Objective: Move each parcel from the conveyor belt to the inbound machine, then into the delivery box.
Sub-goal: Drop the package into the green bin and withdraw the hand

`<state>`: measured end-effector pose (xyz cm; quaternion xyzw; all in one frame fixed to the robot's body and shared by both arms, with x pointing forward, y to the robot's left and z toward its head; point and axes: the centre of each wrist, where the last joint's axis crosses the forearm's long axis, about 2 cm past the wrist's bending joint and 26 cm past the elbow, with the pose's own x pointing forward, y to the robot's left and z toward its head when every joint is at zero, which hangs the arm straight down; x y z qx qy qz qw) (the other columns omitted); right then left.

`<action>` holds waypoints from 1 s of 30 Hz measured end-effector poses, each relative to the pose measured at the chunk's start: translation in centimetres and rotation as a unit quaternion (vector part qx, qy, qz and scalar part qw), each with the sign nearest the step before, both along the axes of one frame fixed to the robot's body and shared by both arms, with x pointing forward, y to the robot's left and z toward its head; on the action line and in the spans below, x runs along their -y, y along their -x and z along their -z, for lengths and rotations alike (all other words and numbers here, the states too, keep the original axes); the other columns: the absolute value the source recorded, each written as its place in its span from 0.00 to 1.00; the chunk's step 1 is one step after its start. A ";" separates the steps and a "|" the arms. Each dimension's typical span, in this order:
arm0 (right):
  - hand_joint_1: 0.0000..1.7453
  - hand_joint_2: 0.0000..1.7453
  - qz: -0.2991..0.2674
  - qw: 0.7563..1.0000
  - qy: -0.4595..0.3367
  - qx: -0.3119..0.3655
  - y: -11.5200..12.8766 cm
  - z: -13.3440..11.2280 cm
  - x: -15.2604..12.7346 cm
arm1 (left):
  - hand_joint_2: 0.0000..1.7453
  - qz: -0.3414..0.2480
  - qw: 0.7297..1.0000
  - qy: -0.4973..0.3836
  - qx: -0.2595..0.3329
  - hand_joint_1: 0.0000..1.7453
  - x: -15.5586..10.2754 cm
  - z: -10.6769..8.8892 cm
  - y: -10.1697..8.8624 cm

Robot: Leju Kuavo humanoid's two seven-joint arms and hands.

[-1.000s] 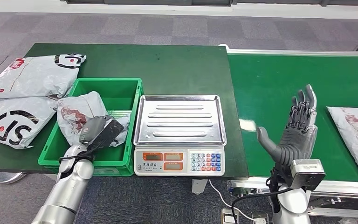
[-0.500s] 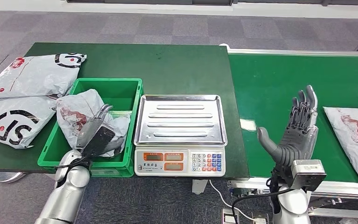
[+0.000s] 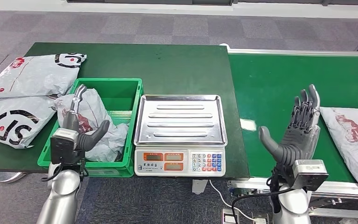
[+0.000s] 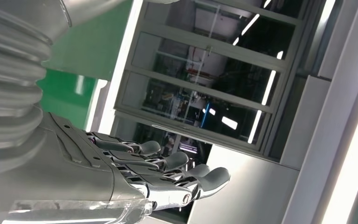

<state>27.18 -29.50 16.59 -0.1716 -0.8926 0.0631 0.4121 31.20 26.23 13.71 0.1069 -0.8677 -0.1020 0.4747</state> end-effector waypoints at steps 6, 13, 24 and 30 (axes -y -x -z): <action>0.00 1.00 -0.007 1.000 -0.008 0.006 -1.1 -0.7 -0.1 | 0.00 0.087 0.984 0.144 0.055 0.00 2.2 -1.1 0.5; 0.00 1.00 -0.006 0.999 -0.033 -0.018 -2.5 -0.1 0.2 | 1.00 0.175 0.962 0.207 0.038 0.00 5.2 -1.2 0.3; 0.00 1.00 0.010 0.988 -0.089 -0.128 -4.3 5.6 1.5 | 1.00 0.271 0.932 0.236 -0.052 0.00 11.7 1.1 -1.2; 0.00 1.00 0.036 0.979 -0.092 -0.179 -4.4 7.8 1.8 | 1.00 0.275 0.928 0.238 -0.082 0.00 13.0 2.2 -1.2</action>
